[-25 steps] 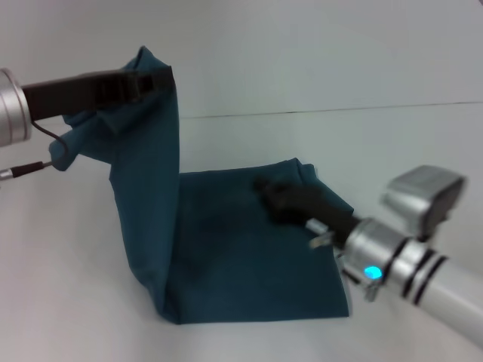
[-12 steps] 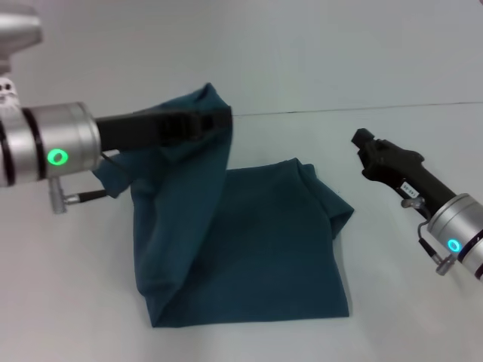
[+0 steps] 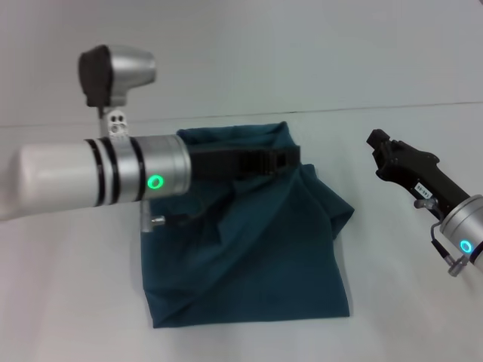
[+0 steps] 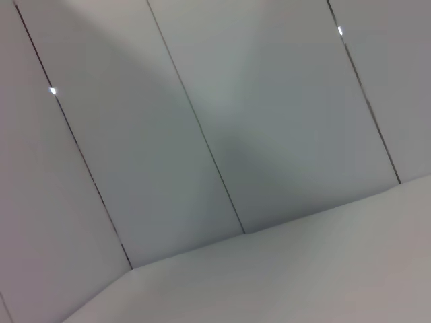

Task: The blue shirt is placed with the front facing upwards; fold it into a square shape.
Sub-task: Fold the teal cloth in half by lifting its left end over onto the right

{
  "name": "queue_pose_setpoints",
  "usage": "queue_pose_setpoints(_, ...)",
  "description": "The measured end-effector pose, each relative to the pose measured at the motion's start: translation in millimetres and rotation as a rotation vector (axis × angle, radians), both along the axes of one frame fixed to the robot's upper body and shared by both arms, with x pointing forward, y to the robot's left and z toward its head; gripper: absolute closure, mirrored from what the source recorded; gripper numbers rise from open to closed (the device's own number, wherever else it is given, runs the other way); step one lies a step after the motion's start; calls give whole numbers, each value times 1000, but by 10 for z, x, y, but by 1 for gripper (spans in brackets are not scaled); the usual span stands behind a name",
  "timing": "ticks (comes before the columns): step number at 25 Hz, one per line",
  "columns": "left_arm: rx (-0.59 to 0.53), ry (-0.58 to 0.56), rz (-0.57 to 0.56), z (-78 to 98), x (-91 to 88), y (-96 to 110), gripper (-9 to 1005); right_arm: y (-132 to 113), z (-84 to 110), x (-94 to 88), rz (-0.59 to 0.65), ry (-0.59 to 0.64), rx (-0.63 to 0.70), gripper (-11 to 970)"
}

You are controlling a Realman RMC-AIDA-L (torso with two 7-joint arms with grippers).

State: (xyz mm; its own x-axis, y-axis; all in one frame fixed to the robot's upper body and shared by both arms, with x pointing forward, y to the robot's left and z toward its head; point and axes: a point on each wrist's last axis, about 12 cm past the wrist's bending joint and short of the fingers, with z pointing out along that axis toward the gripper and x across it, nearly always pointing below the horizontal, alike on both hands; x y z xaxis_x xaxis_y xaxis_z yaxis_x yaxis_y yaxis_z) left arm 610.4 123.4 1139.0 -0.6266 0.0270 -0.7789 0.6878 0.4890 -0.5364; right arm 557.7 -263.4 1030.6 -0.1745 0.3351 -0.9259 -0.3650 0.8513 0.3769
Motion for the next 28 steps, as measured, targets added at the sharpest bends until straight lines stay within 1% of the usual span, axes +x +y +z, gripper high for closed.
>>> queue_pose_setpoints(4, 26, 18, -19, -104, 4, -140, 977, -24, -11, -9, -11, 6, 0, 933)
queue_pose_setpoints(8, 46, 15, -16, -174, -9, -229, 976, -96, -15, -12, -48, 7, 2, 933)
queue_pose_setpoints(12, 54, 21, 6, -244, -8, -268, 975, -198, -24, -18, -93, 11, -3, 933)
queue_pose_setpoints(18, 62, 30, -6, -298, -30, -307, 974, -290, -22, -18, -131, 17, 0, 933)
queue_pose_setpoints(25, 75, 48, -8, -361, -60, -374, 972, -291, -9, 4, -135, 15, 1, 933)
queue_pose_setpoints(28, 91, 42, -14, -389, -78, -447, 971, -283, -6, 16, -132, 16, -3, 933)
